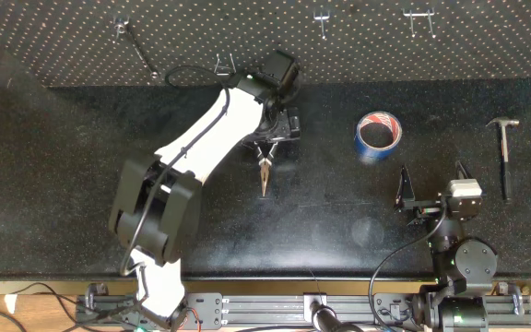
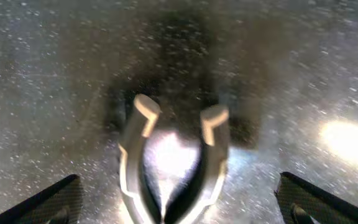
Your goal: Place Tools Onto Pegboard
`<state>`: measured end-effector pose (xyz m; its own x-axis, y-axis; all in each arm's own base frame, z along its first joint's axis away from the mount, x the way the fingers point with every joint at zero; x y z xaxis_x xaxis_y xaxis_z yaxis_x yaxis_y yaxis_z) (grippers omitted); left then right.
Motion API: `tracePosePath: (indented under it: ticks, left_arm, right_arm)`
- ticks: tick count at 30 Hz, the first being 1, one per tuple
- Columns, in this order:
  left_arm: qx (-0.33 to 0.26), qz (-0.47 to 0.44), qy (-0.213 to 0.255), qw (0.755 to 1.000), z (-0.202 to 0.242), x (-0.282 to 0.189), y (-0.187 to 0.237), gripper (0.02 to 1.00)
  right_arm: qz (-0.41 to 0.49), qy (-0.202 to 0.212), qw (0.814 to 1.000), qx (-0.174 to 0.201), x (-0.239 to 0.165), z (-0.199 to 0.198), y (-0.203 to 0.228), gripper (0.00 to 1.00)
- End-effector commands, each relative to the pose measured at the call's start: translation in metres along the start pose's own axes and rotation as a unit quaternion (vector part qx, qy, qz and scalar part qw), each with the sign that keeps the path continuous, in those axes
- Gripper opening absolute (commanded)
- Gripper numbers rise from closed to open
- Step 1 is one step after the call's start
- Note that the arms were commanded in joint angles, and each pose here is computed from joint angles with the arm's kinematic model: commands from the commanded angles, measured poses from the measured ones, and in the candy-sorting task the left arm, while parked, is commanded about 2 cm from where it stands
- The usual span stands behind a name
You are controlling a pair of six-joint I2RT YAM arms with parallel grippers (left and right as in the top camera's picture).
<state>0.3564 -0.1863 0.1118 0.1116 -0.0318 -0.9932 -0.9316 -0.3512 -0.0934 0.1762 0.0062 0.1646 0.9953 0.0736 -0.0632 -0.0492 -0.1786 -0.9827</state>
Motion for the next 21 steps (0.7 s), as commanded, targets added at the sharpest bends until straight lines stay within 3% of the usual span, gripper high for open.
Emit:
tracePosePath:
  ticks: [1,6,16,17,18,21]
  left_arm:
    - [0.011,-0.006,-0.001,1.0,0.004,0.004,-0.013,0.996]
    - [0.047,-0.011,0.005,0.999,0.0,0.011,-0.016,0.996]
    - [0.049,0.021,-0.004,0.999,0.001,0.034,-0.011,0.996]
    - [0.049,0.021,-0.004,0.999,0.001,0.034,-0.011,0.967]
    - [0.049,0.022,-0.003,0.999,0.0,0.034,-0.011,0.827]
    - [0.049,0.022,-0.003,0.999,0.0,0.034,-0.011,0.691]
  right_arm:
    - [0.0,-0.003,1.0,0.005,0.0,0.001,0.001,0.98]
    - [0.0,-0.003,1.0,0.005,0.0,0.001,0.001,0.982]
    - [0.0,-0.003,1.0,0.005,0.0,0.001,0.001,0.98]
    - [0.0,-0.003,1.0,0.005,0.0,0.001,0.001,0.98]
    - [0.0,-0.003,1.0,0.005,0.0,0.001,0.001,0.98]
    - [0.0,-0.003,1.0,0.005,0.0,0.001,0.001,0.98]
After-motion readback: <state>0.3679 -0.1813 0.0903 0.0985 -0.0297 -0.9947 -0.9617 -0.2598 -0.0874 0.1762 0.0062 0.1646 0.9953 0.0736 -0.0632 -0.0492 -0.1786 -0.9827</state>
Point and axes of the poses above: each gripper's point midway between its finger pads, its own x axis out along the fingers, its own z axis along the line the jaws close on, y = z × x, the point moved 7 cm from there along -x, back along the fingers, and after that the axes turned 12 degrees about -x, right-handed, at the moved point
